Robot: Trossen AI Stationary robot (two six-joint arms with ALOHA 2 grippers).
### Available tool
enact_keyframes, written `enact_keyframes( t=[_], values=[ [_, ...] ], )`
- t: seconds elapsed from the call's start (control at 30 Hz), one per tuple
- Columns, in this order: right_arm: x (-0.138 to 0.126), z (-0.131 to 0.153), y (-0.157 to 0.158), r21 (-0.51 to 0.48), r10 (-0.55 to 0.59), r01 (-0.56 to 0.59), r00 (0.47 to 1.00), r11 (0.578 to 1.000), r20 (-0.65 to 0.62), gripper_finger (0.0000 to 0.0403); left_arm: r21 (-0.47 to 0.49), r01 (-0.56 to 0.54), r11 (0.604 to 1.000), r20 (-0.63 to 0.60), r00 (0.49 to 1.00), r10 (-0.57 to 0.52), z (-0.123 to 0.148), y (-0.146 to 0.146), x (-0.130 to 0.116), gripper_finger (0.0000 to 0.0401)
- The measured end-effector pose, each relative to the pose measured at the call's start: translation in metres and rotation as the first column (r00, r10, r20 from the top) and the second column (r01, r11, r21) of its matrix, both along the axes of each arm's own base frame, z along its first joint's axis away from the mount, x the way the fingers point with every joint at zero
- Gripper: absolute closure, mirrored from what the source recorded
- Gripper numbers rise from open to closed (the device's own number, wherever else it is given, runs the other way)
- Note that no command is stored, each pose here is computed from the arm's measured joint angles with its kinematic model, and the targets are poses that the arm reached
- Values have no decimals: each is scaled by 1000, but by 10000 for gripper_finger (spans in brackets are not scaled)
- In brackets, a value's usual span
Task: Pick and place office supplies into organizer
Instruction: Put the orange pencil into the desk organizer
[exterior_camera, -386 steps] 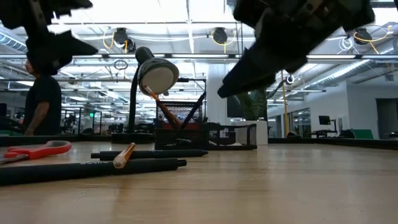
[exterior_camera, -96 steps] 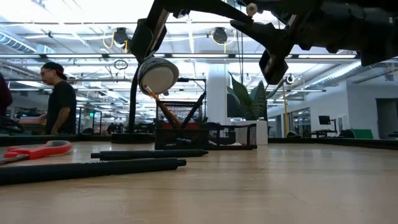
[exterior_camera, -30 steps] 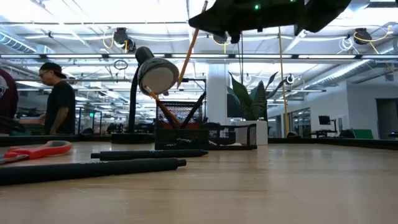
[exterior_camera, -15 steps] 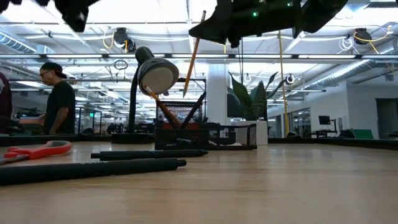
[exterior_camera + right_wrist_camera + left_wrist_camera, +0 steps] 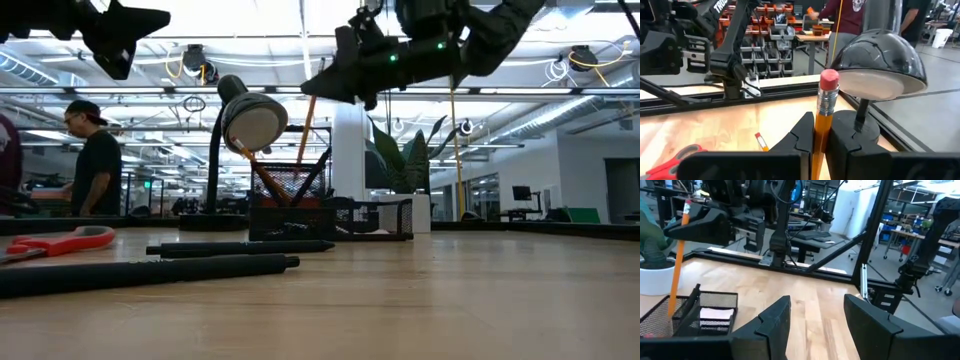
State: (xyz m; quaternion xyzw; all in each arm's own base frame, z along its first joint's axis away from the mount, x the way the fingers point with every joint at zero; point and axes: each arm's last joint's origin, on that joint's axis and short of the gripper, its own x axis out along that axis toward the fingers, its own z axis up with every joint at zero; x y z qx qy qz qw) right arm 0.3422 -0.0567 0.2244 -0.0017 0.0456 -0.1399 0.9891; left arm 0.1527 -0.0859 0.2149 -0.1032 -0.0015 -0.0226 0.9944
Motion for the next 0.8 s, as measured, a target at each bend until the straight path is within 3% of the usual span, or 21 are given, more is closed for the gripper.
enact_keyframes(
  t=[0.13, 0.53, 0.73, 0.8],
  values=[
    [11, -7, -3, 4, 0, 1, 999, 1000, -37, 384, 42, -10, 999, 2, 1000, 10, 0, 1, 0, 213],
    [27, -36, -19, 20, -35, 38, 989, 999, -142, 379, 27, -49, 998, -2, 999, 49, 0, 6, 3, 212],
    [29, -28, -12, -90, -12, 3, 994, 996, -104, 331, 13, -51, 999, -7, 999, 52, -1, 6, 3, 212],
    [29, -25, -10, -86, -7, 0, 997, 996, -75, 306, 2, -51, 999, -9, 999, 51, -1, 6, 3, 213]
  ],
)
